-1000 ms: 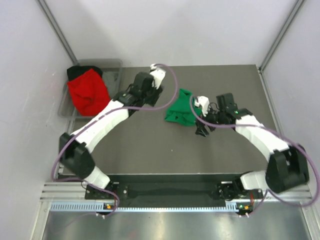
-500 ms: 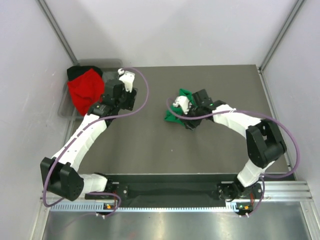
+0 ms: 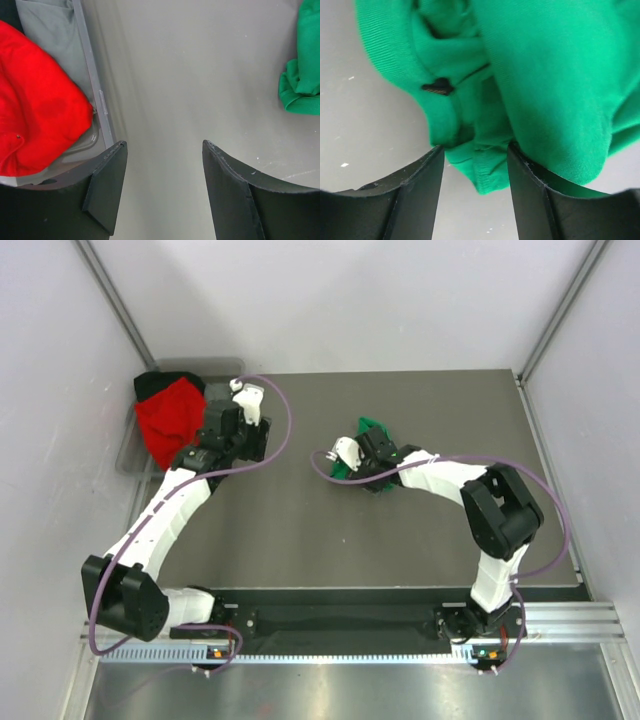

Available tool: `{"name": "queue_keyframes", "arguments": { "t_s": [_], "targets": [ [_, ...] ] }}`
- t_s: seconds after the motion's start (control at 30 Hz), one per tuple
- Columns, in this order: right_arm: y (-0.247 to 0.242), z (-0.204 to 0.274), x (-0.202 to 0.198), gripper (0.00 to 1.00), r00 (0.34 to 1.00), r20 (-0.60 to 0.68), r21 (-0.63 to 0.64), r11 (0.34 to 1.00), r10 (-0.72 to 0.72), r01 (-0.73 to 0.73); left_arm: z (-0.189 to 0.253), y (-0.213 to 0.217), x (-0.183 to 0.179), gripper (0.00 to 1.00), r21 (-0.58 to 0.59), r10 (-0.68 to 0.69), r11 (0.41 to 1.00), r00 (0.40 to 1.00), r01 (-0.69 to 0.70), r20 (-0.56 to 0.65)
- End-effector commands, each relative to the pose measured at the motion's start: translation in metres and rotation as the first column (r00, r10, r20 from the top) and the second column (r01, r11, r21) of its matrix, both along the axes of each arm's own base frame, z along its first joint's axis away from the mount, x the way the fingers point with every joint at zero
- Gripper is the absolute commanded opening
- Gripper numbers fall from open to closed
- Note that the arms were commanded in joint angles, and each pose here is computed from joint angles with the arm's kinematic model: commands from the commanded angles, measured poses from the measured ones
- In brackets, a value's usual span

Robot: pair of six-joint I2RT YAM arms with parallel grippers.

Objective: Fold and stack the t-shirts
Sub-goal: Flatten the tshirt out

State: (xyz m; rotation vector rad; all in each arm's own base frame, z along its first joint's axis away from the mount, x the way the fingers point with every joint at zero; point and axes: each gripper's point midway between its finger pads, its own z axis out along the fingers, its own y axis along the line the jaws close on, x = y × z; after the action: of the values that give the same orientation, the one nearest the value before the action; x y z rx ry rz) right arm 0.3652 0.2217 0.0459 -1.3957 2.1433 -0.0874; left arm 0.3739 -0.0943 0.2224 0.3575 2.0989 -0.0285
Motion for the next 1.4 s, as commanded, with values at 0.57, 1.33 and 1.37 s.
{"name": "queue_keyframes", "arguments": {
  "t_s": [0.57, 1.33, 1.37],
  "targets": [
    [-0.024, 0.106, 0.046, 0.00, 0.905, 0.407, -0.016, 0.990, -0.124, 0.143, 0.014, -0.008, 0.006, 0.66, -0.078, -0.028, 0.996, 0.998, 0.032, 0.052],
    [-0.198, 0.193, -0.026, 0.00, 0.694, 0.568, 0.228, 0.895, -0.443, 0.384, -0.065, -0.232, 0.035, 0.59, -0.200, -0.563, 0.826, 0.765, 0.526, -0.312],
    [-0.202, 0.191, -0.026, 0.00, 0.693, 0.562, 0.229, 0.890, -0.452, 0.394, -0.072, -0.243, 0.019, 0.59, -0.205, -0.588, 0.808, 0.740, 0.552, -0.326]
  ]
}}
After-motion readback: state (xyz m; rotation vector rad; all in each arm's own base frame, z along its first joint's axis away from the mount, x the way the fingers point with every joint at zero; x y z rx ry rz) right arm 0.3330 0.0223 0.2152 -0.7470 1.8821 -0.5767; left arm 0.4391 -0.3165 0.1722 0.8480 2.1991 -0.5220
